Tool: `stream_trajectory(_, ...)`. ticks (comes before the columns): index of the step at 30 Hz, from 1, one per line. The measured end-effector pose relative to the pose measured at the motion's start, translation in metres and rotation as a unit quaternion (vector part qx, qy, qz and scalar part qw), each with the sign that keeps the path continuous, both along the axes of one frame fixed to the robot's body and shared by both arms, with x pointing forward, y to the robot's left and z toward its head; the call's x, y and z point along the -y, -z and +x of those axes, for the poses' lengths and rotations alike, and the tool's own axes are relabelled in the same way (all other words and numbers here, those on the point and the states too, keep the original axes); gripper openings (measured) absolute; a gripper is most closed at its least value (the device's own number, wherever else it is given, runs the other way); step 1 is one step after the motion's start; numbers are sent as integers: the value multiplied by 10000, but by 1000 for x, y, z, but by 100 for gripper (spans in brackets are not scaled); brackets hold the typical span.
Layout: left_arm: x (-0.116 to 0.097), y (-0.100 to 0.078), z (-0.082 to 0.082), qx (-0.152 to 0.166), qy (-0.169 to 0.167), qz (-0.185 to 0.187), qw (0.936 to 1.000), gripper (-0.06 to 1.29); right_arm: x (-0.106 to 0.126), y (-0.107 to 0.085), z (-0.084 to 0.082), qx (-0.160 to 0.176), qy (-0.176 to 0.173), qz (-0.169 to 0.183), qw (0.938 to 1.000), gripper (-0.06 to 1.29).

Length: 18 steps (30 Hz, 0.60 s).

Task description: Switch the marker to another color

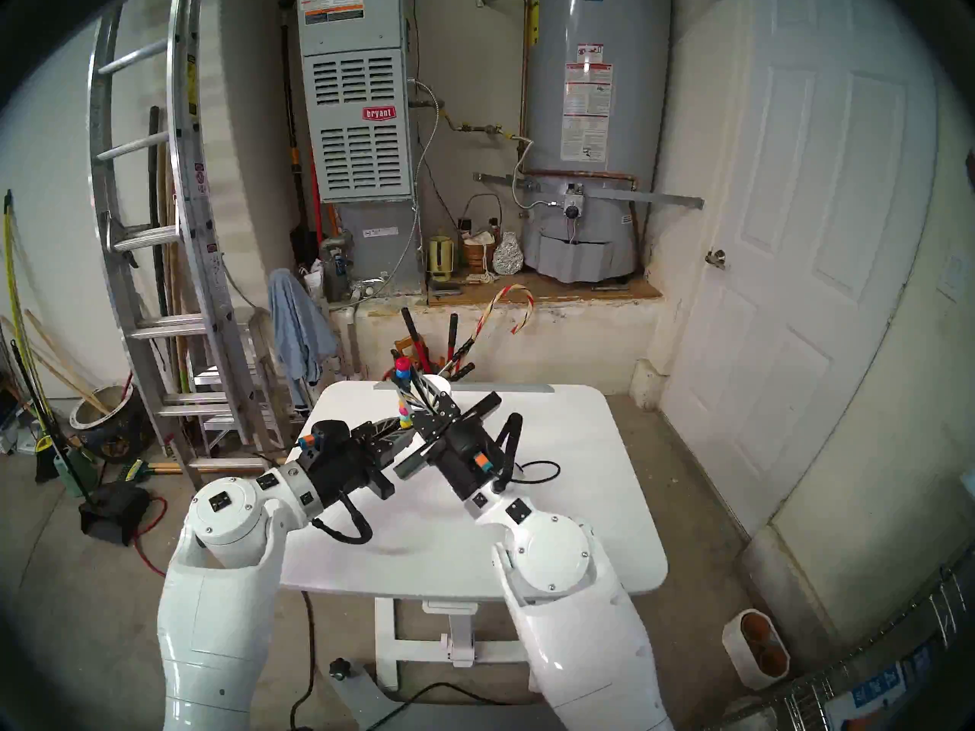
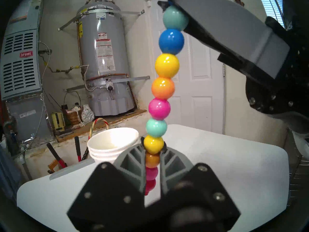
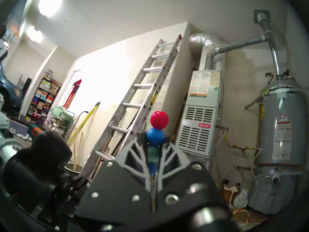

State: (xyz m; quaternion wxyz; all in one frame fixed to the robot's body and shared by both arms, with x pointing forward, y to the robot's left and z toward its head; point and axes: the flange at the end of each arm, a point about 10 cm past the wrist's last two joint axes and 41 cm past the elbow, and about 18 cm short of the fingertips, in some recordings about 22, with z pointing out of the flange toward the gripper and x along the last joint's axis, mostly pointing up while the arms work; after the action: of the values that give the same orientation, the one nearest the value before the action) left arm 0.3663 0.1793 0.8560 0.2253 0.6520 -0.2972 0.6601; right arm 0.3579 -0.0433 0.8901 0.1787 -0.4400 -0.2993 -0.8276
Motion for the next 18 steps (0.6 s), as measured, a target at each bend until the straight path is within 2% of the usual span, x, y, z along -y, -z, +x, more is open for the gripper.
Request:
stream_trajectory(8, 8, 3, -2, 40, 110, 92, 9999, 13, 0, -1, 1, -63, 2, 6, 10000, 2)
stream_trajectory(14, 11, 1, 1, 168, 86, 115, 9998, 13, 3, 3, 0, -264, -26, 2, 9996, 3)
stream_trajectory(18, 12, -3, 3, 278, 53, 106, 9995, 12, 7, 7, -1, -404, -15, -8, 9992, 16)
